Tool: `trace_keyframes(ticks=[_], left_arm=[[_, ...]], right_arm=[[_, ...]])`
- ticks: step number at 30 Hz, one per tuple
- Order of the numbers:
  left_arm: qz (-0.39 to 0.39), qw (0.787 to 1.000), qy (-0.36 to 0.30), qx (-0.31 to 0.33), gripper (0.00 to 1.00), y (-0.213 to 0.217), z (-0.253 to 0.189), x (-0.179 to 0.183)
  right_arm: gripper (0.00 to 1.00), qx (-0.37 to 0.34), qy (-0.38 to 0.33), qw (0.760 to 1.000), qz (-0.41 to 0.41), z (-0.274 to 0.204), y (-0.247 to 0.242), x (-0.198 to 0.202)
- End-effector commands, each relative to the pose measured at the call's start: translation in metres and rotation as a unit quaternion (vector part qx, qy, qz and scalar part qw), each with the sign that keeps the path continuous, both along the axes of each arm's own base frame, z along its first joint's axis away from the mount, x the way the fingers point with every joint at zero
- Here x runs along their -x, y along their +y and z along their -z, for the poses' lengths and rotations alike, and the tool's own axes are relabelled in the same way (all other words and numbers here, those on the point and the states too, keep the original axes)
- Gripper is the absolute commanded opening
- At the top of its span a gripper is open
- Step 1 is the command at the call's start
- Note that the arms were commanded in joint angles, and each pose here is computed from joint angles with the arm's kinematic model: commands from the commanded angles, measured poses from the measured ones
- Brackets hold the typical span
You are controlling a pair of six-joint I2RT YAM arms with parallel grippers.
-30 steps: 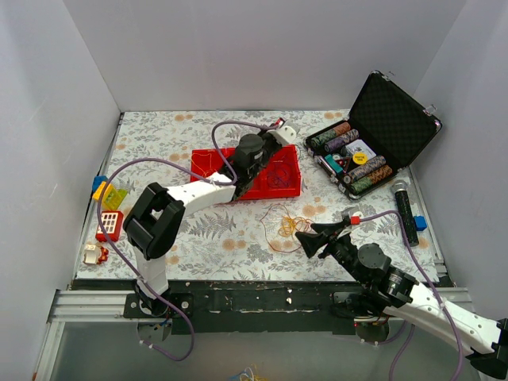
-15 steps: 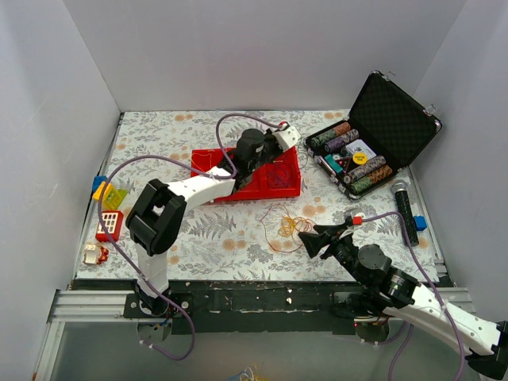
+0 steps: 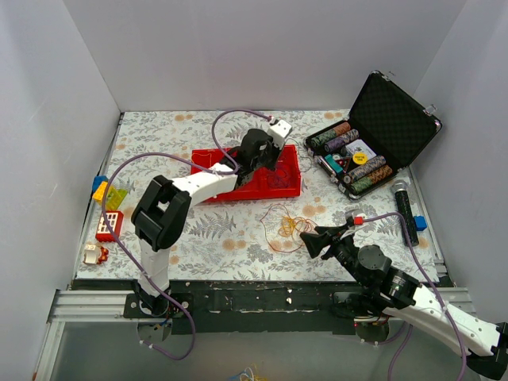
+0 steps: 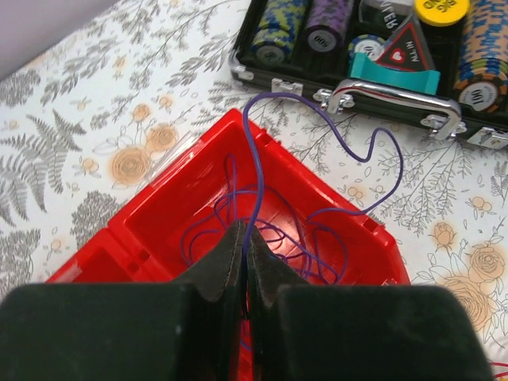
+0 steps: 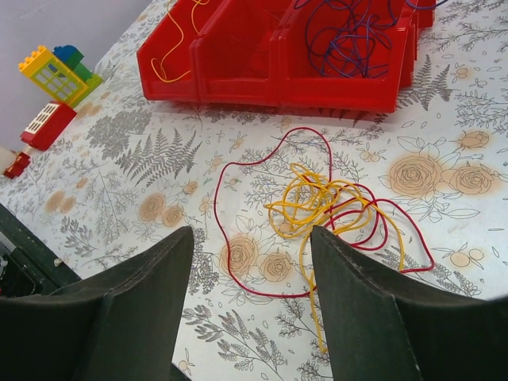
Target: Untangle the cables
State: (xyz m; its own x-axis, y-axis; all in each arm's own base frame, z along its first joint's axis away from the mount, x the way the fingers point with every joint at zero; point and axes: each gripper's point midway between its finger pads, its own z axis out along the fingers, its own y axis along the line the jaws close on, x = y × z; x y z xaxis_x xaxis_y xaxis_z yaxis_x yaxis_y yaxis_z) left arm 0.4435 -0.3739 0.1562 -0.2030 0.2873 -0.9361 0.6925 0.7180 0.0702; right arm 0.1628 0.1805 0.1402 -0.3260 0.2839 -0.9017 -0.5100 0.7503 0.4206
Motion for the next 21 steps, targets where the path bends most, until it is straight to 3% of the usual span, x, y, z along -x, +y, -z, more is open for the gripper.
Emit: trace_keyframes(ticks=[1, 4, 6, 12, 14, 21], left_arm=[[-0.071, 0.997, 0.036, 0.018, 0.0, 0.021, 0.005, -0.009], [-0.077, 0.995, 0.049, 0.028, 0.01, 0.023, 0.003, -0.007], [-0.068, 0.995, 0.062, 0.037, 0.18, 0.02, 0.001, -0.002], [-0.017, 0.992, 0.108, 0.058, 0.48, 0.006, -0.005, 0.018], [-0.005, 0.991, 0.122, 0.056, 0.53, 0.004, -0.008, 0.026], [0.015, 0.989, 0.121, 0.079, 0.57, 0.009, -0.046, 0.034]], right_arm=[[0.69, -0.028, -0.006, 1.0, 0.005, -0.015, 0.001, -0.001], [0.69, -0.028, -0.006, 1.0, 0.003, -0.014, 0.002, -0.001], [0.69, -0.028, -0.005, 1.0, 0.002, -0.013, 0.003, -0.001], [0.69, -0.023, -0.007, 1.0, -0.001, -0.015, 0.005, -0.001], [0.69, -0.021, -0.008, 1.0, -0.002, -0.015, 0.005, -0.002], [0.69, -0.028, -0.017, 0.999, -0.002, -0.019, 0.007, -0.003]])
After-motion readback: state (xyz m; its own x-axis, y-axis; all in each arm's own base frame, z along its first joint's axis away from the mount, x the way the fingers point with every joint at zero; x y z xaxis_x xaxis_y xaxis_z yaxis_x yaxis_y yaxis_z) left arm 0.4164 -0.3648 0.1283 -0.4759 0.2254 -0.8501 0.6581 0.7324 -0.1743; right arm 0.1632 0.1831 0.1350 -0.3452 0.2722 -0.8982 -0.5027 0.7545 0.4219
